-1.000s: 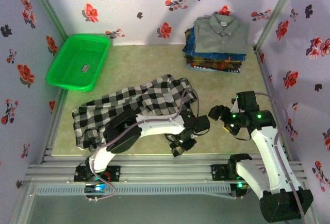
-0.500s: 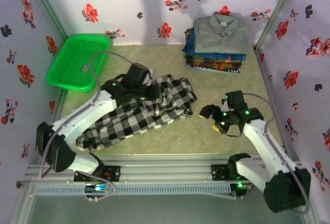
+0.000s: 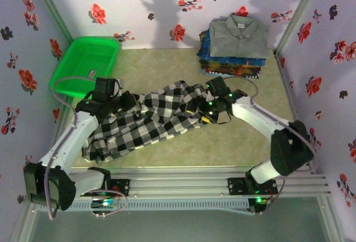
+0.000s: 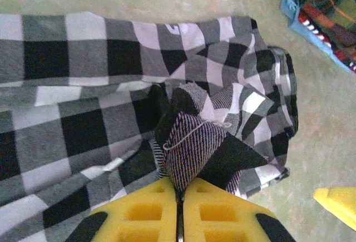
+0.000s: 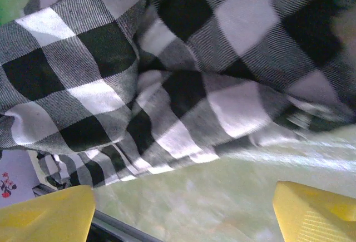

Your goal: Fold and stack the long sleeve shirts

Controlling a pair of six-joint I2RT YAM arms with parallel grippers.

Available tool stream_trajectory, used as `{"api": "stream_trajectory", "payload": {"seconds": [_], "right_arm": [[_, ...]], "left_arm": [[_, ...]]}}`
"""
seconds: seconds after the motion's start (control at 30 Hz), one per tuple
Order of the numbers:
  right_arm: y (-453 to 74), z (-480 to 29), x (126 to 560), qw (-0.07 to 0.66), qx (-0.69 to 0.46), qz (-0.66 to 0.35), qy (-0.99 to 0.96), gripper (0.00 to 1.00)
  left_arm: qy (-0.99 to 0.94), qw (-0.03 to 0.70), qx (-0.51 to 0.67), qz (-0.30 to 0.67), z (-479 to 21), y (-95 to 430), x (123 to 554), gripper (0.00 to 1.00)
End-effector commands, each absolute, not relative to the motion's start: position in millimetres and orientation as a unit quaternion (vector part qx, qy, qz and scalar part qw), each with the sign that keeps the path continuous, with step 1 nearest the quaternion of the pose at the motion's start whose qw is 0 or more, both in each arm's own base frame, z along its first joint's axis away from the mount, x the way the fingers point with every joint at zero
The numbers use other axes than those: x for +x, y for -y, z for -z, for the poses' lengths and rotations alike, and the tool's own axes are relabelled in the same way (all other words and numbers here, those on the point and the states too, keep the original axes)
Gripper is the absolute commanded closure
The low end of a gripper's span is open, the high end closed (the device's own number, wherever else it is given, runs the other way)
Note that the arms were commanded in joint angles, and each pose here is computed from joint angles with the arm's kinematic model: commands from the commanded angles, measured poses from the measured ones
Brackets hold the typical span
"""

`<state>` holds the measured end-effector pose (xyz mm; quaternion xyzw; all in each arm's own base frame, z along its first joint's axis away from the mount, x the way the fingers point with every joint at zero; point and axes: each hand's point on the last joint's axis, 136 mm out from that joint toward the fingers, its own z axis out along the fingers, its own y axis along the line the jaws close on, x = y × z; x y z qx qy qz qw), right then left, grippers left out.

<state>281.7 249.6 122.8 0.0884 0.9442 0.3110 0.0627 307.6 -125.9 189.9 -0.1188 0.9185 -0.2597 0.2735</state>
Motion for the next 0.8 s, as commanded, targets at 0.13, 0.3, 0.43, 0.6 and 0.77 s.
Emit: {"api": "stream_trajectory", "payload": {"seconds": [0.13, 0.3, 0.43, 0.6, 0.77], "right_arm": [[-292, -116, 314, 0.070, 0.046, -0.312, -0.946, 0.14], [-307, -113, 330, 0.071, 0.038, -0.312, -0.947, 0.14], [-316, -110, 340, 0.069, 0.033, -0.310, -0.948, 0.14], [-320, -107, 352, 0.077, 0.023, -0.295, -0.952, 0.14], [-333, -109, 362, 0.083, 0.006, -0.291, -0.953, 0.15]], "left_arm": [[-0.920, 0.273, -0.126, 0.250, -177, 95, 309, 0.91], [-0.925, 0.263, -0.142, 0.234, -162, 73, 310, 0.91], [-0.929, 0.253, -0.152, 0.222, -151, 58, 306, 0.91], [-0.933, 0.244, -0.164, 0.207, -141, 42, 300, 0.91], [-0.942, 0.230, -0.165, 0.181, -130, 30, 296, 0.91]]}}
